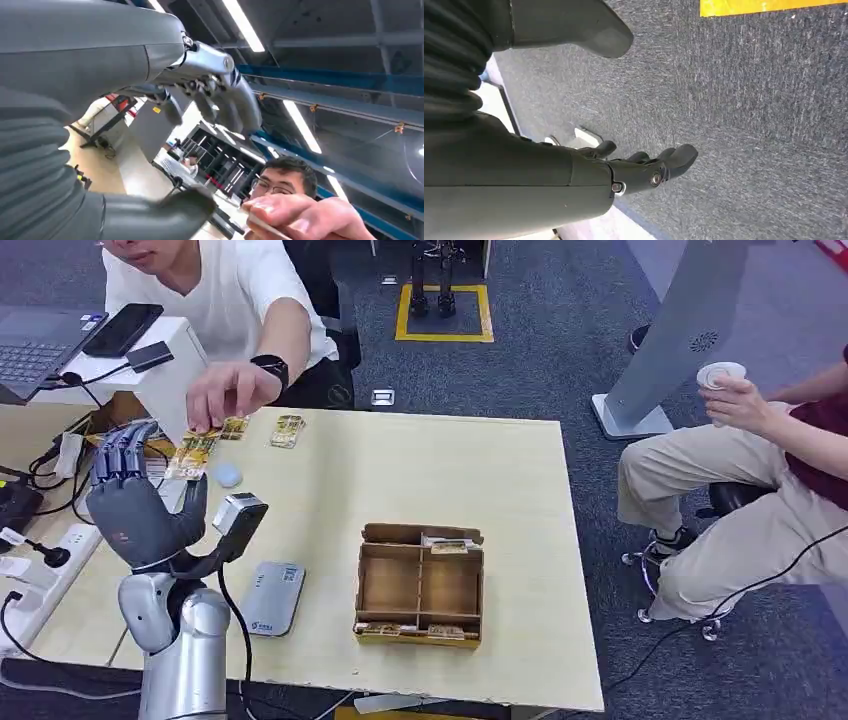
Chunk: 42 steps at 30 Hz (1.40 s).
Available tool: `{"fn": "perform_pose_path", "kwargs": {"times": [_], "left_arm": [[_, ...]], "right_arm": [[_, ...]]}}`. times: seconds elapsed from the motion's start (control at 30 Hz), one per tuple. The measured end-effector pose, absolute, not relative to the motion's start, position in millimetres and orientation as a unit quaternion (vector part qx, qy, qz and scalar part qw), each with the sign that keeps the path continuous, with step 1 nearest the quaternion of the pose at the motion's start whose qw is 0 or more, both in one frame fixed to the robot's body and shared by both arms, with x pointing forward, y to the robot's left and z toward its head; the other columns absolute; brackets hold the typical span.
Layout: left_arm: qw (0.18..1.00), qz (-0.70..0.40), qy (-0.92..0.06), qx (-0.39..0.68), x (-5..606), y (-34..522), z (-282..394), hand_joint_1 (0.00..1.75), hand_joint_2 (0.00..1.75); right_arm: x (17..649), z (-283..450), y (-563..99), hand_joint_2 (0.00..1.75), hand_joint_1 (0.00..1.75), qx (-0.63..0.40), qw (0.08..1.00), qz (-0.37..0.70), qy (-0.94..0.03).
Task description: Pass the card to the sensor for recognition and then transmit it.
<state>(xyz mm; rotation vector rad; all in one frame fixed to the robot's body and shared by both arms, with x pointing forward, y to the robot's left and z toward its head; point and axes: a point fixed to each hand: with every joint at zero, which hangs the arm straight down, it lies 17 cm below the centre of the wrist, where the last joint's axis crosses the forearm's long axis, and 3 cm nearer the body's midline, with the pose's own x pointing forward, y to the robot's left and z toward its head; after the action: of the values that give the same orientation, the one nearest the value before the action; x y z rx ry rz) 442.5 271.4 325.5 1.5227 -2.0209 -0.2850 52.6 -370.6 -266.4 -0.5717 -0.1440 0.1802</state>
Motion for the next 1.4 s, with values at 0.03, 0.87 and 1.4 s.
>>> {"fn": "perform_pose_path", "kwargs": {"times": [0.03,0.87,1.4], "left_arm": [[0.294,-0.106,-0.759,0.571,442,271,325,1.75,1.75],[0.297,-0.071,-0.782,0.543,438,277,328,1.75,1.75],[0.305,0.000,-0.808,0.504,420,306,312,1.75,1.75]], "right_arm": [[53,-266,-371,1.75,0.00,-0.282,0.953,0.089,-0.071],[55,-266,-371,1.75,0.00,-0.281,0.954,0.079,-0.072],[41,-266,-375,1.75,0.00,-0.288,0.954,0.053,-0.056]]}}
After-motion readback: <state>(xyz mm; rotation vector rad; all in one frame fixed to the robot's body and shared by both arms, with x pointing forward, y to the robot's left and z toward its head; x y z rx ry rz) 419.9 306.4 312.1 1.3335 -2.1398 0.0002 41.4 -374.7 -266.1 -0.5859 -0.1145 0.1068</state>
